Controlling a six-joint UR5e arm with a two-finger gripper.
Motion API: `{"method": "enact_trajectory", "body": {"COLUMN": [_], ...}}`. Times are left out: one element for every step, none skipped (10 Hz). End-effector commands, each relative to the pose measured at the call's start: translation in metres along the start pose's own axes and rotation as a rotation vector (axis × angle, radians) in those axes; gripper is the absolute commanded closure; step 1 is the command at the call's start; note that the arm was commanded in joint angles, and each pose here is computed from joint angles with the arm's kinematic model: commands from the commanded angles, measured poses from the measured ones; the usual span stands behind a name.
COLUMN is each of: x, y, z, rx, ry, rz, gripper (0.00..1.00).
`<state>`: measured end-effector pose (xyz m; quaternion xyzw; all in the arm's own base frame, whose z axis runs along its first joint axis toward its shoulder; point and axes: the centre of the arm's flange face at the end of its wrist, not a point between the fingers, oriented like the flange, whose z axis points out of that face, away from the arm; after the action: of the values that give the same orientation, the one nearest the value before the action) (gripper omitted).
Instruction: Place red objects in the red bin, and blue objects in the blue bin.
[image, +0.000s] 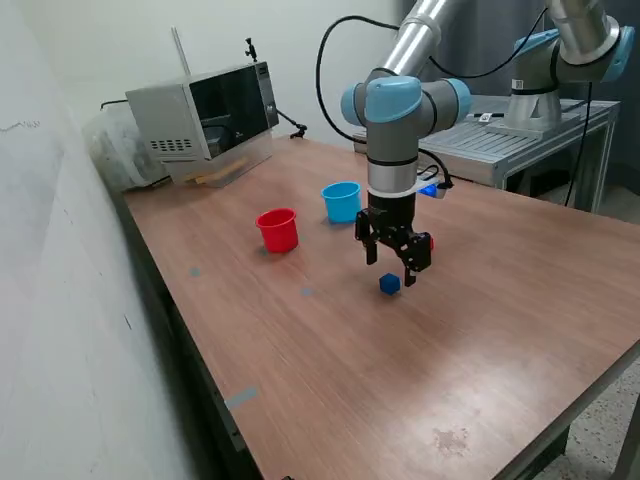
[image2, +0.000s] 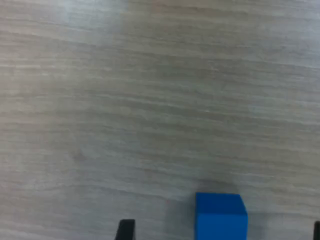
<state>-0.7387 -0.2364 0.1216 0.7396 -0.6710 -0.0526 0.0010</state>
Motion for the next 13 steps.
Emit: {"method": "enact_trajectory", "body": {"x": [0.0022,0.0033,0.0068,0.0080,0.0081,0.0081,0.0081,0.0081,0.0069,0.0080,0.0069,0.0079,0.0067], "y": [-0.0009,-0.0017,-0.0033,-0.0046,-0.0047,-0.0047,-0.0048,-0.0052,-0.0049,-0.0047,-0.0044,-0.0041,-0.0036], "z": [0.0000,0.0005,0.0013,0.0024,0.0024,0.0024,0.0026,0.0030,0.0032,0.0024,0.0025,0.0018,0.0016], "rx": [0.001,0.002,0.003,0.006,0.006,0.006,0.008,0.008,0.008,0.006,0.006,0.005,0.002], "ry": [0.001,0.001,0.001,0.001,0.001,0.001,0.001,0.001,0.001,0.001,0.001,-0.001,-0.001], "rz": [-0.003,-0.005,-0.009,-0.011,-0.011,-0.011,-0.011,-0.011,-0.010,-0.011,-0.010,-0.011,-0.009], "gripper": [0.00,0.00,0.00,0.00,0.00,0.00,0.00,0.00,0.00,1.00,1.00,1.00,1.00]}}
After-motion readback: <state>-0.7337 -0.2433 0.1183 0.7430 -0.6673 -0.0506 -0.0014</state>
